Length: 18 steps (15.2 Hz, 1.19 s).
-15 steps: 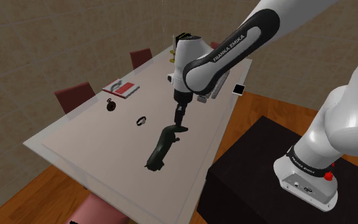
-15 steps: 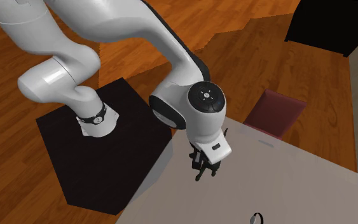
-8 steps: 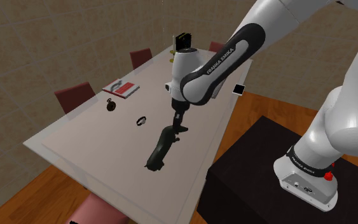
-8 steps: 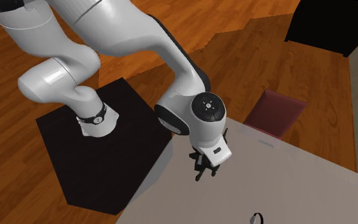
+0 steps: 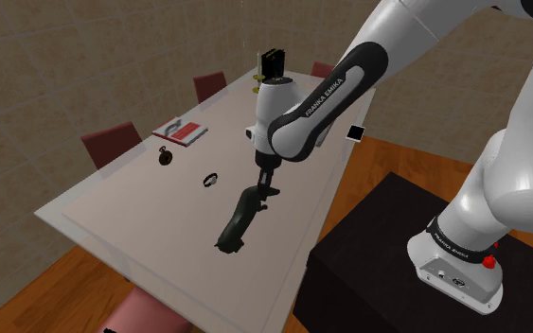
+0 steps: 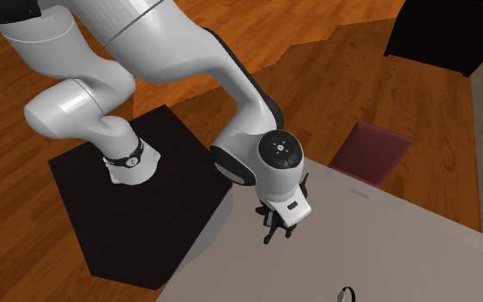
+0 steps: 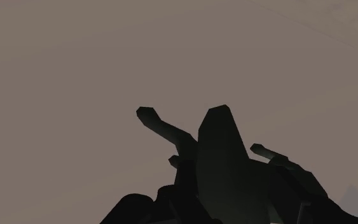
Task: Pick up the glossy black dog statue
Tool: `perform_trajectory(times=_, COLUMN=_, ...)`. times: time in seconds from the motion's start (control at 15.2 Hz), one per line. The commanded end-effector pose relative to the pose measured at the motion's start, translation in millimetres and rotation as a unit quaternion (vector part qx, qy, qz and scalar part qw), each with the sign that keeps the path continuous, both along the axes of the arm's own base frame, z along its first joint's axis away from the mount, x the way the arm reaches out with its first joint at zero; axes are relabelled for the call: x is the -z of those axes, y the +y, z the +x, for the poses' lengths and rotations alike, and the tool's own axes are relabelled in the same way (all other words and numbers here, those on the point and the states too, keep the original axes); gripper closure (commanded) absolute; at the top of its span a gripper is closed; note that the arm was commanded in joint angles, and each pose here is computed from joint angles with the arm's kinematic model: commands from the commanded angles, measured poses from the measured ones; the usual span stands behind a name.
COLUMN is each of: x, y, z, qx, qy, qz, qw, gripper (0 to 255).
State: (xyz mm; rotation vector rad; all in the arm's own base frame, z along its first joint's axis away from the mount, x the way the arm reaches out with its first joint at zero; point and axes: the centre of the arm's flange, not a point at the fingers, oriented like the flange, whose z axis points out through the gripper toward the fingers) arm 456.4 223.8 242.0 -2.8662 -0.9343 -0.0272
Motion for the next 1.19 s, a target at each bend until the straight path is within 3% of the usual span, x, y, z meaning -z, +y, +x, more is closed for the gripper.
perform_trajectory(times=0.0, x=0.9, y=-0.5, z=-0.4, qx=0.0, qy=0.001, qz=0.0, qw=1.0, gripper=255)
perform_trajectory(times=0.26, x=1.3, y=-0.4, z=-0.1, qx=0.0, qy=0.001, qz=0.0, qw=1.0, gripper=255)
perform_trajectory(times=1.12, x=-67.4, y=-0.4, z=-0.1, qx=0.0, qy=0.001, qz=0.0, qw=1.0, gripper=255)
